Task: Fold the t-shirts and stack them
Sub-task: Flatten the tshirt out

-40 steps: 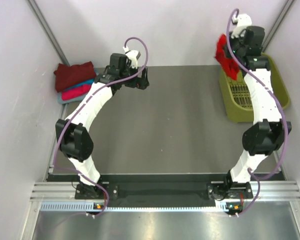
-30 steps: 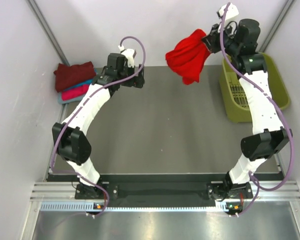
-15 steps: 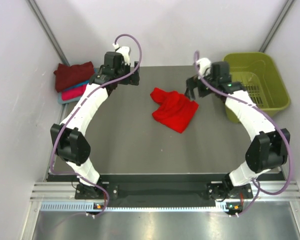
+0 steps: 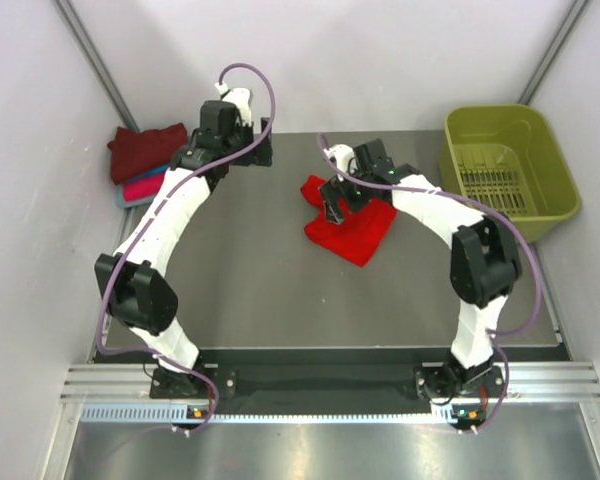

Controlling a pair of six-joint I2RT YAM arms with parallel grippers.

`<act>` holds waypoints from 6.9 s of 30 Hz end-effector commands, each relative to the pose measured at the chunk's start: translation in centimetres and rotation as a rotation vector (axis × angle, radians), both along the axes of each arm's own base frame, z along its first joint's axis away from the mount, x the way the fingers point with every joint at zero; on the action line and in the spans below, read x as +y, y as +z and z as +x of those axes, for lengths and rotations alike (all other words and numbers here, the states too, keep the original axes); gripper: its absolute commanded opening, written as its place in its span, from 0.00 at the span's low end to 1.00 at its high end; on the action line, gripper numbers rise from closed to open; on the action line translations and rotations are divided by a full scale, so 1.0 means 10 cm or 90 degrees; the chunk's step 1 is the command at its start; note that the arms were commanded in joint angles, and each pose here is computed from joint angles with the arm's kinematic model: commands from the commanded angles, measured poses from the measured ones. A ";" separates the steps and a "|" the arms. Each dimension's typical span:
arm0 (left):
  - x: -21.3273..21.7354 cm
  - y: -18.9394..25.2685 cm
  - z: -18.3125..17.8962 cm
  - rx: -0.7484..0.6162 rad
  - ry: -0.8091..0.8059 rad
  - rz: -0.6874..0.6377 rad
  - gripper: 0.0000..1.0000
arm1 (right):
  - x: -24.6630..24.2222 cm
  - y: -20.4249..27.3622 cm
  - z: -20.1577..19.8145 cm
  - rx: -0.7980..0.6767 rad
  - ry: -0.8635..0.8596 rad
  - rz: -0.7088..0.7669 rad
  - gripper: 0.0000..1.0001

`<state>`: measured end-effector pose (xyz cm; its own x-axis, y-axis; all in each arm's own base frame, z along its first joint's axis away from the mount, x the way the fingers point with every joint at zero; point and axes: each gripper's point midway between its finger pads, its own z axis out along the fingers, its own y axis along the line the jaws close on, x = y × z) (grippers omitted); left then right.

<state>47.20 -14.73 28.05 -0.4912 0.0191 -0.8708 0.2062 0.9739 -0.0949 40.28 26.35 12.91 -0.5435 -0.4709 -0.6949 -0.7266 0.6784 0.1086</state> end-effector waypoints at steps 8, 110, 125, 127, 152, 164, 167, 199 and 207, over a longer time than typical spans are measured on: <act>0.19 0.44 -0.13 -0.060 0.014 -0.038 0.98 | 0.21 0.15 0.57 -0.083 -0.032 -0.006 0.44; 0.87 0.29 -0.17 -0.007 0.100 -0.186 0.94 | 1.20 -0.43 -0.43 -0.025 0.243 -0.057 0.60; 0.88 0.32 -0.18 -0.008 0.098 -0.205 0.93 | 1.13 -0.84 -0.37 -0.014 0.221 -0.114 0.52; 0.88 0.32 -0.19 -0.007 0.097 -0.208 0.93 | 1.10 -0.88 -0.33 -0.015 0.213 -0.123 0.51; 0.80 0.13 -0.20 0.023 0.078 -0.232 0.90 | 0.81 1.42 0.49 -0.334 0.052 -0.032 0.00; 0.76 -0.04 -0.20 0.051 0.072 -0.241 0.88 | 0.61 3.04 0.38 -0.506 0.006 0.078 0.29; 0.73 0.00 -0.19 0.046 0.065 -0.252 0.88 | 0.63 2.25 0.34 -0.395 0.025 0.030 0.82; 0.95 0.12 -0.30 0.024 0.095 -0.258 0.88 | 0.98 -0.88 -0.11 0.054 0.129 -0.089 0.53; 0.95 0.08 -0.27 0.030 0.096 -0.265 0.88 | 1.00 -0.79 -0.06 0.030 0.141 -0.087 0.16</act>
